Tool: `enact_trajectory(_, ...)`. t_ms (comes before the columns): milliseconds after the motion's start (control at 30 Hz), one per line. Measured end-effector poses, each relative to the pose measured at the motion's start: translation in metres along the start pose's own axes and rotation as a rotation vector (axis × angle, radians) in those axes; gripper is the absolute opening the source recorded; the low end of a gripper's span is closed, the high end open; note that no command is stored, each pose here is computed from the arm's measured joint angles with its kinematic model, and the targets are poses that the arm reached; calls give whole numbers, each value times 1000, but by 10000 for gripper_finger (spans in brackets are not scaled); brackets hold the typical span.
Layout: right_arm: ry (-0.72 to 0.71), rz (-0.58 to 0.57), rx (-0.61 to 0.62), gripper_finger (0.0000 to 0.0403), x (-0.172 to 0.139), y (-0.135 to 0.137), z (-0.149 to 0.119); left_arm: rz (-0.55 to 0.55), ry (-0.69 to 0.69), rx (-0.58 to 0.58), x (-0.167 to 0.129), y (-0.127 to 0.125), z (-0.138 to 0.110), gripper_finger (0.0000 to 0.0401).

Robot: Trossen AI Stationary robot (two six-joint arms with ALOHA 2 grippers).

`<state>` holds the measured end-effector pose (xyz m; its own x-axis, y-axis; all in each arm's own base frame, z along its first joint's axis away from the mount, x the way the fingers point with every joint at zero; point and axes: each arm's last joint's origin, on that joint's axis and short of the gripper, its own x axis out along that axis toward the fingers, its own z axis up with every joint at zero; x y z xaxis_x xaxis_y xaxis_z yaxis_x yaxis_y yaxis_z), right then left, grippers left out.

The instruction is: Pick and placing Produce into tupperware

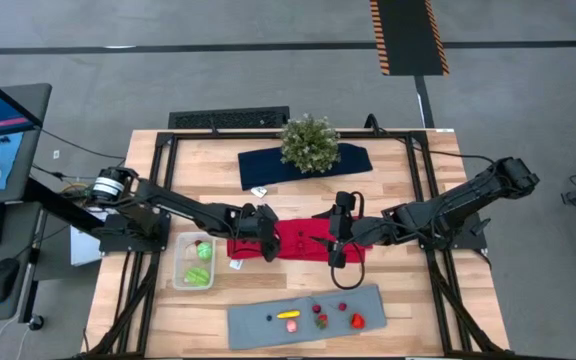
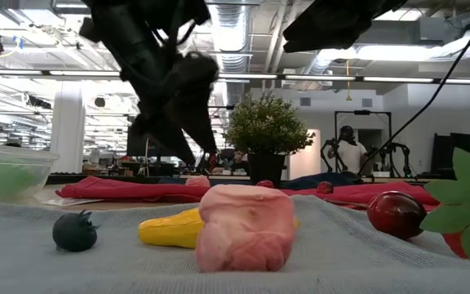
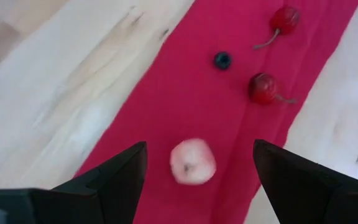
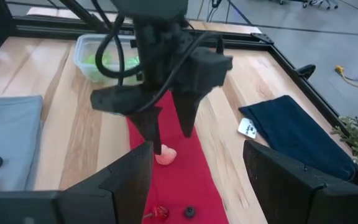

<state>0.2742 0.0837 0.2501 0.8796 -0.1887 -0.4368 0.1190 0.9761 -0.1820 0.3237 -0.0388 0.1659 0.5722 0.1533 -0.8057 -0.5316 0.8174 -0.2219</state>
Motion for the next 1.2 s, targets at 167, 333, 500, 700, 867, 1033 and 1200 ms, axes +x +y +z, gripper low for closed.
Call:
enact_trajectory(167, 0, 0, 0, 275, 0, 0, 0, 11, 23, 15, 9, 1, -4, 283)
enact_trajectory(333, -1, 0, 1, 275, 0, 0, 0, 15, 42, 17, 15, 2, -6, 283)
enact_trajectory(500, -1, 0, 1, 275, 0, 0, 0, 9, 36, 13, 15, 2, -5, 283)
enact_trajectory(700, -2, 0, 1, 275, 0, 0, 0, 0, 55, 14, 21, 2, -7, 283)
enact_trajectory(867, -2, 0, 1, 275, 0, 0, 0, 7, 67, 11, 28, 3, -10, 283)
enact_trajectory(1033, -2, 0, 1, 275, 0, 0, 0, -3, 57, 4, 29, 4, -7, 283)
enact_trajectory(1200, -4, 0, 2, 275, 0, 0, 1, 26, 72, -14, 29, 7, -8, 258)
